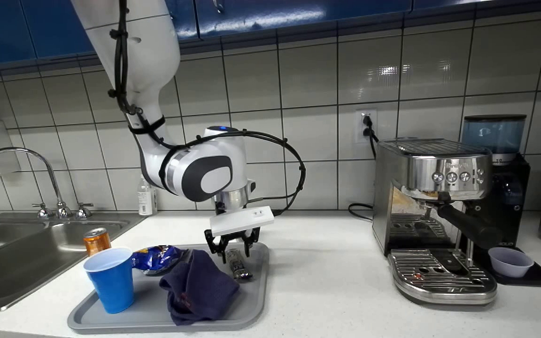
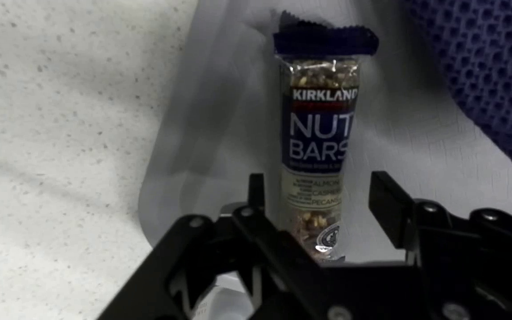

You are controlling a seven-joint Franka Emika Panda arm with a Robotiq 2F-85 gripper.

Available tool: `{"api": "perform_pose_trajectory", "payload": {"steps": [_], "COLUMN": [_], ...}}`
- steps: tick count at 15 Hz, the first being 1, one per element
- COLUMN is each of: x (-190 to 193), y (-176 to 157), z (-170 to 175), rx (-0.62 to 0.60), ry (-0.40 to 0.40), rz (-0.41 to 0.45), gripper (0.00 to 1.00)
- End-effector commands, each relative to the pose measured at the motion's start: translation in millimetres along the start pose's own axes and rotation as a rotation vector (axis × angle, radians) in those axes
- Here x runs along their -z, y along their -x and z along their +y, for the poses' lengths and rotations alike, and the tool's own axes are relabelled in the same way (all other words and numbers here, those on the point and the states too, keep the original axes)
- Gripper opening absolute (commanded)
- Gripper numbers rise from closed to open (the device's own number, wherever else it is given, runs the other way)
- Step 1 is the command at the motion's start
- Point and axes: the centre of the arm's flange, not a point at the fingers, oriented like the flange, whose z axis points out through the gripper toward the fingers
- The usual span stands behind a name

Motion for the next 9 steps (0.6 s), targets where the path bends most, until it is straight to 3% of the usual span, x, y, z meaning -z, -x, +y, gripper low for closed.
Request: {"api": "perform_pose_trajectory", "payload": {"steps": [1,2,9], "x": [4,5,18], "y": [-5,-5,-5], "z": [5,7,19], "rx": [-0.023,-0.034,-0.178], "ry": [0.014,0.011,-0.006], "rz": [0.004,0.003,0.000], "gripper": [0.95,1.00,1.00]}}
